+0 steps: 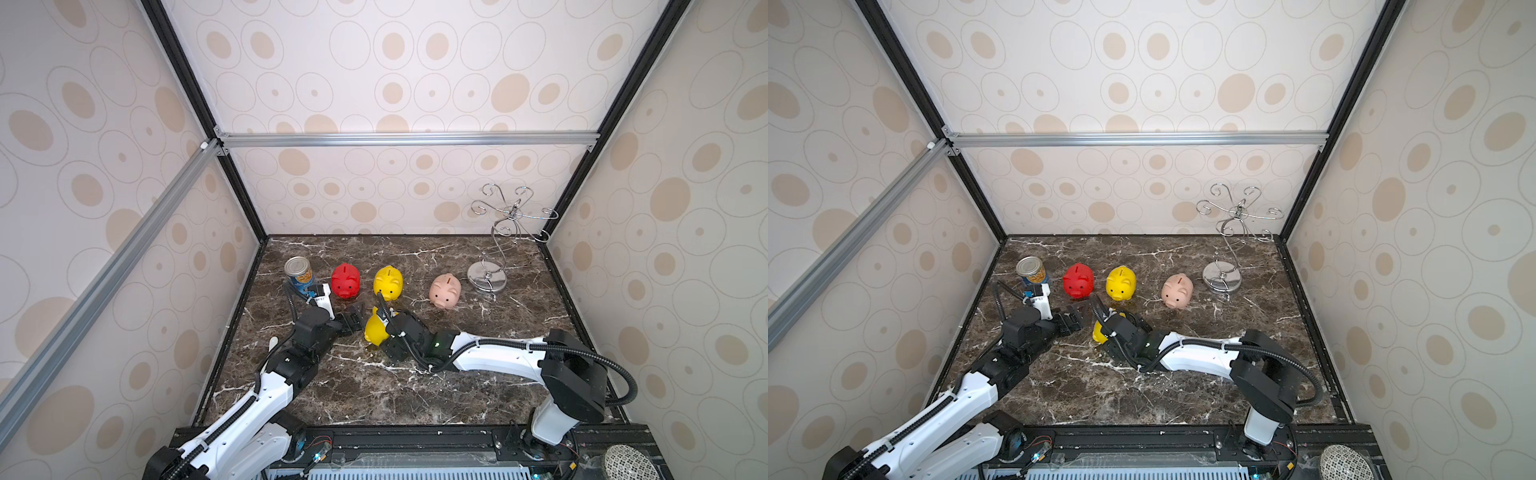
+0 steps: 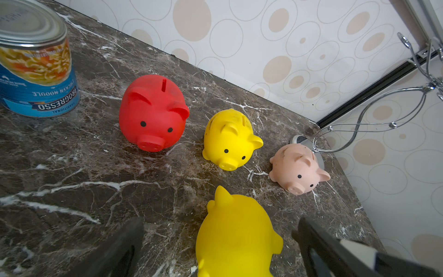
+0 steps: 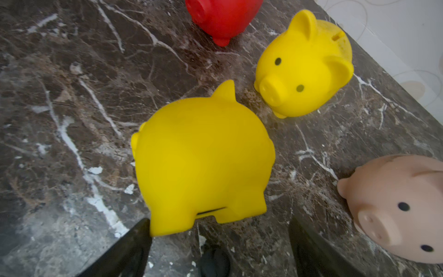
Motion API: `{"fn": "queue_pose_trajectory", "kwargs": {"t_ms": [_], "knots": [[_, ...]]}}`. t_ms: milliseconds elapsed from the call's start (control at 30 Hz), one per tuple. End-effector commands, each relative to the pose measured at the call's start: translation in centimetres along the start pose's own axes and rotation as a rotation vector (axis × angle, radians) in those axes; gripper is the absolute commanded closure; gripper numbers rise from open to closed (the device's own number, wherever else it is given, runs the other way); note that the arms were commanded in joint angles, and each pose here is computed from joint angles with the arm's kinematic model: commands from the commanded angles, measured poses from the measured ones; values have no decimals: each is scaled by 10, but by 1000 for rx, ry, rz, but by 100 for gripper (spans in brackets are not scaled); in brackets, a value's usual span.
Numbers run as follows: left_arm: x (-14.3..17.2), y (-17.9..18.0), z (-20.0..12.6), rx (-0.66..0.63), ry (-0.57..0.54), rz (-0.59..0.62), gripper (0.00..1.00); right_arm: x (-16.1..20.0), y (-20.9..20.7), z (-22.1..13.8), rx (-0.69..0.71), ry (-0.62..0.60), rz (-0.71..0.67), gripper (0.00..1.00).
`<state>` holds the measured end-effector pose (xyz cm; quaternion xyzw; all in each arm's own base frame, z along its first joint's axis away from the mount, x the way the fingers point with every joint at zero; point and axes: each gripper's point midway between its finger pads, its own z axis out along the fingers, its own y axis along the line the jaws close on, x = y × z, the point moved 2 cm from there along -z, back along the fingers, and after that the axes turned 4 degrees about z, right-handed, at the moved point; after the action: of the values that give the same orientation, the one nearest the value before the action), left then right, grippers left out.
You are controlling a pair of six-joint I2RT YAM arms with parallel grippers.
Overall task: Open piggy banks
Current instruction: Adjust the piggy bank at the center of the board.
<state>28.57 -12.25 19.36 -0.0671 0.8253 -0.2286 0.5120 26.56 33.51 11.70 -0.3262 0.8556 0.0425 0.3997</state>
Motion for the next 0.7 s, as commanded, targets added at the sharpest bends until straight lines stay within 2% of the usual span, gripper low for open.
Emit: {"fn": "queue_pose_trajectory", "kwargs": {"t_ms": [0, 233, 467, 667], "knots": [[1, 3, 0, -10, 9, -6, 0, 8, -20, -4, 38, 11, 37, 12], [3, -4, 4, 22, 33, -6, 0, 23, -53, -4, 62, 27, 85, 14], [9, -7, 10, 43, 68, -1, 0, 16, -78, -4, 80, 10, 108, 14], [13, -12, 16, 68, 103, 15, 0, 11, -81, -8, 52, 9, 99, 16]]}}
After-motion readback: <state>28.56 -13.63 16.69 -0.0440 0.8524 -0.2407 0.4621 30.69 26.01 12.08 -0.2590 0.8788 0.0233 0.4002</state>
